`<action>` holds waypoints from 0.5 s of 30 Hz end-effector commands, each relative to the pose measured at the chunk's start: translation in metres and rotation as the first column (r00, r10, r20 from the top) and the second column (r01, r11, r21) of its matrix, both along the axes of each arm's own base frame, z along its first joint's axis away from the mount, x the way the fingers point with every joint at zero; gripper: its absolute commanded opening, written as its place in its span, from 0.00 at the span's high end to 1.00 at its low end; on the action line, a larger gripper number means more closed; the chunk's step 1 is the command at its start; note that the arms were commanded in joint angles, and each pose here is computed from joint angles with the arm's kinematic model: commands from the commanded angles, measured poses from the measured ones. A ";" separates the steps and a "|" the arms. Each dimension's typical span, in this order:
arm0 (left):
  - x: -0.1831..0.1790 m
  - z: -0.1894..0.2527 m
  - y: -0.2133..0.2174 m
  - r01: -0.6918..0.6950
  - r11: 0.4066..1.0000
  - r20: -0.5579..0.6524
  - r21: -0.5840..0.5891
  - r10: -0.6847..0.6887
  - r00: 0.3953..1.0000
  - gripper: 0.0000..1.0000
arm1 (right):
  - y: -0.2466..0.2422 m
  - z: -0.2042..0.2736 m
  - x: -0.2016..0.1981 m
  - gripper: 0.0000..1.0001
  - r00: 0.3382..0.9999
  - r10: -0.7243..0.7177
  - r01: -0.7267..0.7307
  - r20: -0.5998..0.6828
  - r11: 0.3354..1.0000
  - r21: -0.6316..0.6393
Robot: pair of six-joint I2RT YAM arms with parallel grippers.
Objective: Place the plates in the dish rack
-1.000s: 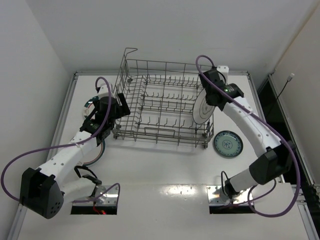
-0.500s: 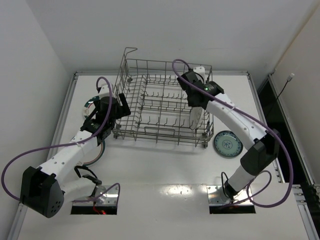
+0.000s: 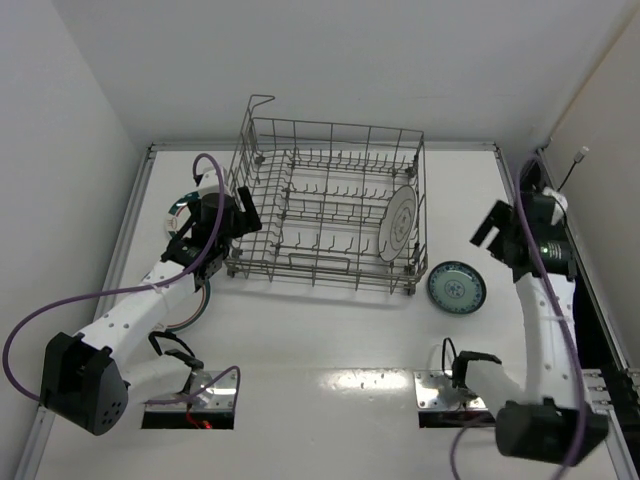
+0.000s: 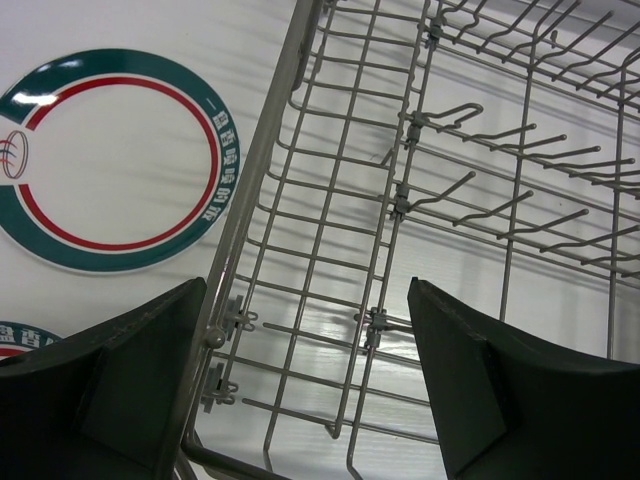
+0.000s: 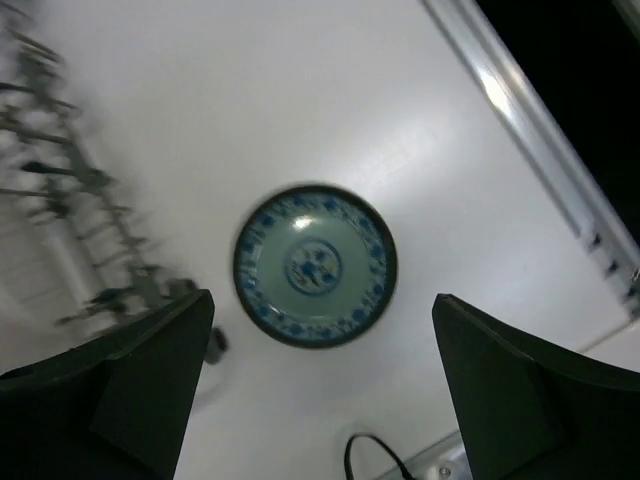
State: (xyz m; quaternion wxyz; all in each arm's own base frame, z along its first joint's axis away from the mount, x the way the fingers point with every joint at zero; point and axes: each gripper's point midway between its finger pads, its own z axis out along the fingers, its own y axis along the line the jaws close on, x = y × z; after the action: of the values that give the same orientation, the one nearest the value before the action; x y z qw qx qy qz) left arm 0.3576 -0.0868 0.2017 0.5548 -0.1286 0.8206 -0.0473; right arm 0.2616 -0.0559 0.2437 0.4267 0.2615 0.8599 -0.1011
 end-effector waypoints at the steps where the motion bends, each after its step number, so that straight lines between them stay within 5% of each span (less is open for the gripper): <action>1: 0.005 0.019 0.000 -0.019 1.000 0.055 -0.025 0.020 0.998 0.22 | -0.004 -0.100 -0.015 0.12 0.982 0.108 -0.055 -0.153 0.947 0.317; 6: 0.005 0.019 0.000 -0.019 1.000 0.056 -0.025 0.020 0.998 0.22 | -0.015 -0.175 -0.036 0.11 0.980 0.073 0.062 -0.187 0.777 0.627; 12: 0.004 0.022 -0.001 -0.010 0.999 0.063 -0.032 0.012 0.998 0.22 | -0.011 -0.227 -0.059 0.11 0.954 0.012 0.207 -0.299 0.693 0.690; 15: 0.004 0.022 -0.001 -0.010 0.999 0.063 -0.032 0.012 0.998 0.22 | 0.011 -0.248 -0.064 0.25 0.959 0.039 0.196 -0.281 0.625 0.756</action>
State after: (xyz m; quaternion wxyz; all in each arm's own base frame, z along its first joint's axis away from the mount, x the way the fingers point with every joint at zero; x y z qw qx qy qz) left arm 0.3573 -0.0868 0.2023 0.5553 -0.1286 0.8203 -0.0478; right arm 0.1860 -0.0603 0.0036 0.1244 0.4458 0.8703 0.1682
